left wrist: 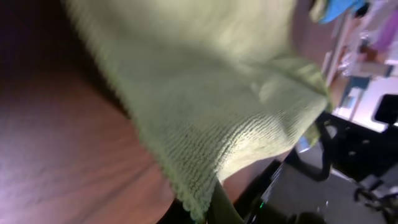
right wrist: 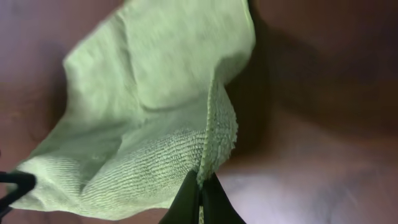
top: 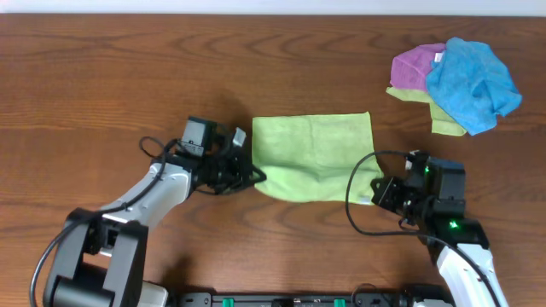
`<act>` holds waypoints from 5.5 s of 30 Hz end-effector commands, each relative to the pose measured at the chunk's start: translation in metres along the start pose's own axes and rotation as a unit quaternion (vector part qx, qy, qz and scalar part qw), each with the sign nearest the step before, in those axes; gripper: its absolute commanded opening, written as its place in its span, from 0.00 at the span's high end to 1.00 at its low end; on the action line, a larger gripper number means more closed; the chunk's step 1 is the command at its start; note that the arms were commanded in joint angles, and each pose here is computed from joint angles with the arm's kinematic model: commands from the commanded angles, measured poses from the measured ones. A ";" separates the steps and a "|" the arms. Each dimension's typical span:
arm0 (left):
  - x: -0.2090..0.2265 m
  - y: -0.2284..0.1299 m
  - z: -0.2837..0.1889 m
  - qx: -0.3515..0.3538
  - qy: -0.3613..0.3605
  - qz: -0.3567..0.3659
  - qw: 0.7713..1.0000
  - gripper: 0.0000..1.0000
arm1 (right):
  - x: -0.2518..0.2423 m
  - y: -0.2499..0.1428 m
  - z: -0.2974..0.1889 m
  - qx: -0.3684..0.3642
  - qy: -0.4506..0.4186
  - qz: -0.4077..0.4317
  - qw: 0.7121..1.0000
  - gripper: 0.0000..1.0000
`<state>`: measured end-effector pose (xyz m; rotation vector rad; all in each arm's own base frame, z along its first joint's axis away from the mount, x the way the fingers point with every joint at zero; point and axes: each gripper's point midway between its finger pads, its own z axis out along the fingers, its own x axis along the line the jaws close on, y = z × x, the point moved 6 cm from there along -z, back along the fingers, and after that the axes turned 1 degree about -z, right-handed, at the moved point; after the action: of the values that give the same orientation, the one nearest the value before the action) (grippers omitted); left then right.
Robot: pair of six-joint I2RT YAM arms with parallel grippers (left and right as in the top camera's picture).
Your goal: Fold the cloth
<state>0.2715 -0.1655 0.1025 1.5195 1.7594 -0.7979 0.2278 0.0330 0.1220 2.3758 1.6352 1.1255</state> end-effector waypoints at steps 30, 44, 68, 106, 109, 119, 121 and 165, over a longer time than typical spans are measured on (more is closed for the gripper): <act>0.003 0.099 0.008 -0.239 0.017 -0.036 0.970 0.94 | 0.001 0.112 0.082 -0.085 -0.041 -0.057 0.994 0.99; 0.001 0.145 0.032 -0.237 0.014 -0.033 0.971 0.94 | 0.007 0.119 0.126 -0.070 -0.071 -0.085 0.991 0.99; 0.017 0.133 0.002 -0.187 0.047 -0.007 0.981 0.55 | -0.001 0.119 0.124 -0.071 -0.108 -0.097 0.987 0.75; 0.022 0.113 0.052 -0.170 0.117 0.022 0.978 0.94 | 0.012 0.099 0.072 -0.004 -0.053 0.087 0.995 0.32; 0.030 0.111 0.053 -0.172 0.144 0.019 0.974 0.94 | 0.010 0.098 0.080 0.008 -0.037 0.111 0.993 0.31; 0.040 0.100 0.057 -0.156 0.191 0.024 0.969 0.94 | -0.003 0.086 0.113 0.046 -0.028 0.153 0.987 0.30; 0.041 0.098 0.057 -0.153 0.194 0.023 0.969 0.94 | -0.006 0.085 0.118 0.049 -0.030 0.157 0.986 0.30; 0.041 0.091 0.058 -0.127 0.194 0.010 0.973 0.94 | 0.087 0.115 0.114 -0.047 0.151 -0.001 0.987 0.99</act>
<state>0.3735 -0.1792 0.0485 1.5395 1.9867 -0.2482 0.4056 0.0812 0.1214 2.3050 1.5542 1.5546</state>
